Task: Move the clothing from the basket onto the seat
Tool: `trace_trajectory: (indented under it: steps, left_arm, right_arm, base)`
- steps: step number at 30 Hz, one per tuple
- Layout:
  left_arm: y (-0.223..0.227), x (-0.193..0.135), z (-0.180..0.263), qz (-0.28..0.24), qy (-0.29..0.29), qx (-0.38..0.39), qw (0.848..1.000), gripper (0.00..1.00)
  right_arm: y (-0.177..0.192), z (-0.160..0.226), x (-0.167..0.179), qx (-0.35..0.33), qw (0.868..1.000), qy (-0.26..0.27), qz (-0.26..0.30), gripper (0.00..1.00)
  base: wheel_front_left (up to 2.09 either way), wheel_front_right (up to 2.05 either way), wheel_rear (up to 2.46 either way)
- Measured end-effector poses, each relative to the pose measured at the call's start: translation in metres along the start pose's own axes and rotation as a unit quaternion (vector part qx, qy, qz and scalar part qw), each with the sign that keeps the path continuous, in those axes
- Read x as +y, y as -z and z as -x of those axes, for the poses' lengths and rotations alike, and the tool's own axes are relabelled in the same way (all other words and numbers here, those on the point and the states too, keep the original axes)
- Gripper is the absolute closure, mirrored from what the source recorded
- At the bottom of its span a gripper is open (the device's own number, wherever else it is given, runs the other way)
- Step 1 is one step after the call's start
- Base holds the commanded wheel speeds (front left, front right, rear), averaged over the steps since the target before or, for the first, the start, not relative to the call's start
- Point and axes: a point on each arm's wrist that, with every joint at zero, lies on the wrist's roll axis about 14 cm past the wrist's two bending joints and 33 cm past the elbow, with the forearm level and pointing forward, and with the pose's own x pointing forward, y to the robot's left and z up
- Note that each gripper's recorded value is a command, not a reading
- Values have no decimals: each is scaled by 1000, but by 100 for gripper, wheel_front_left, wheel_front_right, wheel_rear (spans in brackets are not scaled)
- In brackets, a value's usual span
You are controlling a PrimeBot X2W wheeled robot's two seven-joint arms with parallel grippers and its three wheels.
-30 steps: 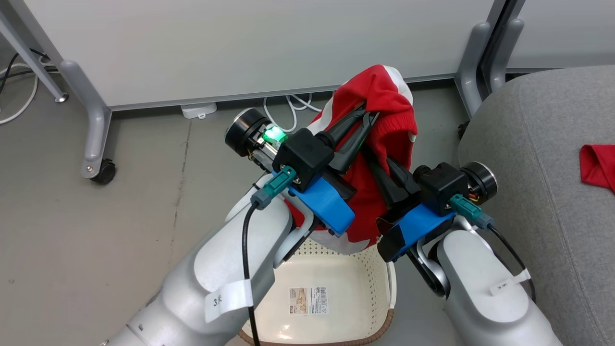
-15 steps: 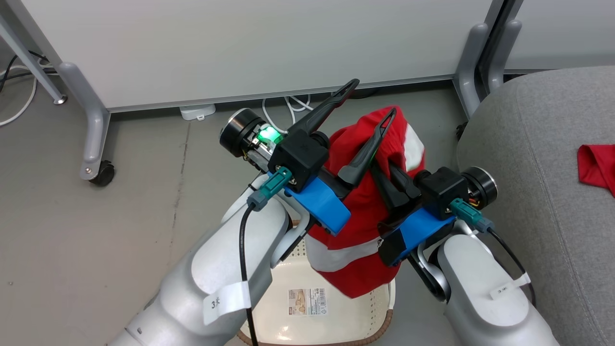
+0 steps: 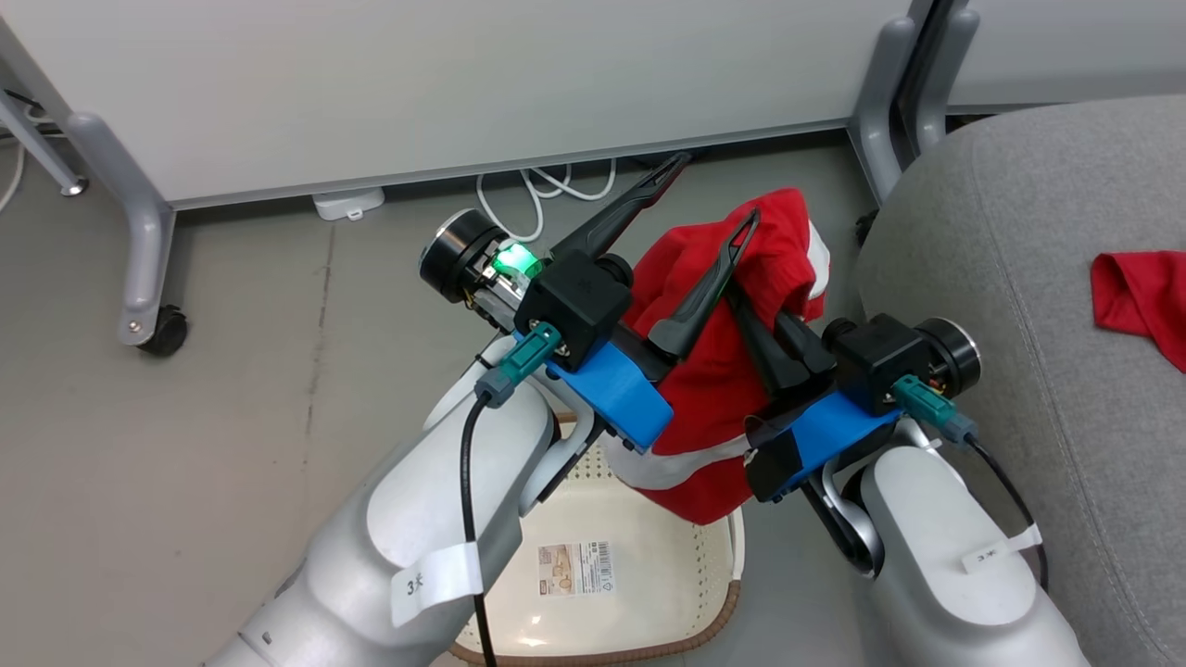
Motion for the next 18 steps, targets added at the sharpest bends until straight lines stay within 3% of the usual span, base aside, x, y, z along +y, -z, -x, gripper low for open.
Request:
trace_trajectory:
  steps: [18]
  left_arm:
    - [40,-35,-32,34,71,20,997,0]
  right_arm:
    - [7,33,-90,6,992,126,10,100]
  base:
    - [0,0,0]
